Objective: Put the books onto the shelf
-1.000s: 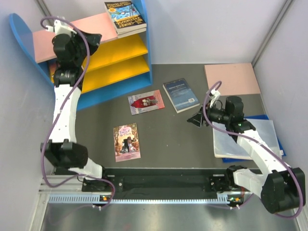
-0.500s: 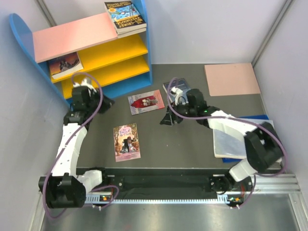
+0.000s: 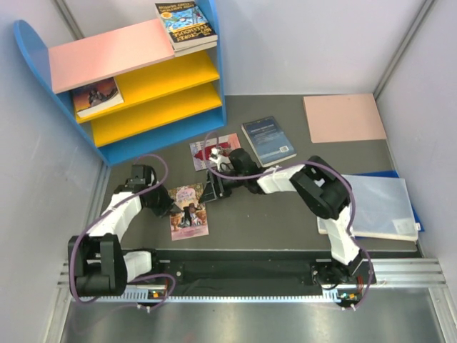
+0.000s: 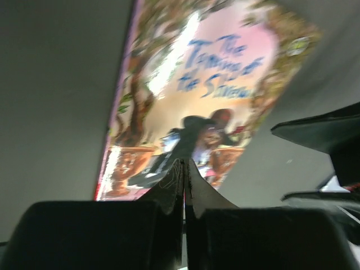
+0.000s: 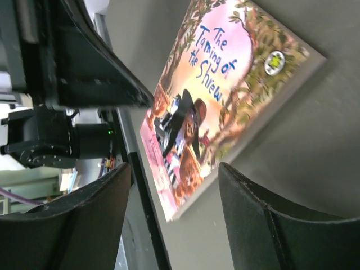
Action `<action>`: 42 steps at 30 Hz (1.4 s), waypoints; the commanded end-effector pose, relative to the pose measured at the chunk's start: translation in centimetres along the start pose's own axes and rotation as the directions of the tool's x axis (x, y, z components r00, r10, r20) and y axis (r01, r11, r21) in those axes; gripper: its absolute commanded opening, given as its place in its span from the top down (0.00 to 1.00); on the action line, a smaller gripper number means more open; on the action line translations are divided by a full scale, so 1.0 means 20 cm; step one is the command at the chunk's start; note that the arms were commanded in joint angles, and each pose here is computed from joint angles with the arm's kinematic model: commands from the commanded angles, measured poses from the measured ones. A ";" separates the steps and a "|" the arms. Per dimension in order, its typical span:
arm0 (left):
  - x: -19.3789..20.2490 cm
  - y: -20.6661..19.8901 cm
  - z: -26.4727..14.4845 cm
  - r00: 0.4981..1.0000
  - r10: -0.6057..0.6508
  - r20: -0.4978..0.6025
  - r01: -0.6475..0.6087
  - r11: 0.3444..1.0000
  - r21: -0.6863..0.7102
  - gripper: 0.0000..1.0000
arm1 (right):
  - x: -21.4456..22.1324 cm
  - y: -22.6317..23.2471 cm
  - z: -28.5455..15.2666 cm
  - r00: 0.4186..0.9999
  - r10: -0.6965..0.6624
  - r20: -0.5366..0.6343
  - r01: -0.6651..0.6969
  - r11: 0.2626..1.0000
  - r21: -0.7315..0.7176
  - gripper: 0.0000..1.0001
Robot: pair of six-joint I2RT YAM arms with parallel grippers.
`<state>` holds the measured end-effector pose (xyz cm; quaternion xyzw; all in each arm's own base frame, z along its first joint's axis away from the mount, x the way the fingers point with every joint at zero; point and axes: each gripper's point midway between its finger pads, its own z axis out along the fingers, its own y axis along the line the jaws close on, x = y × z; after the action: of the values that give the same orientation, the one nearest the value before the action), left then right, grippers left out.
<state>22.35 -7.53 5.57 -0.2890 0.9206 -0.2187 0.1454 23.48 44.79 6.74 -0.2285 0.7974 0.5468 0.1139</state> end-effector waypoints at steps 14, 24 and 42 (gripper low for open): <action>-0.02 0.14 0.15 1.000 0.018 0.022 -0.016 0.994 -0.108 1.00 | -0.08 0.03 0.15 1.000 -0.026 0.015 0.025 0.999 0.037 0.36; -0.01 0.16 0.20 1.000 0.018 0.001 -0.018 0.993 -0.117 1.00 | -0.09 0.00 0.19 0.999 -0.049 -0.005 0.050 0.995 0.091 0.36; 0.02 0.16 0.25 0.999 0.013 -0.031 -0.015 0.996 -0.090 1.00 | -0.12 0.33 0.20 0.989 -0.147 0.024 0.148 0.986 -0.070 0.46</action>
<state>22.94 -8.00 2.03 -0.2874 0.9253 -0.2165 0.1196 24.84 48.70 5.11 -0.2329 0.8222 0.5032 0.1286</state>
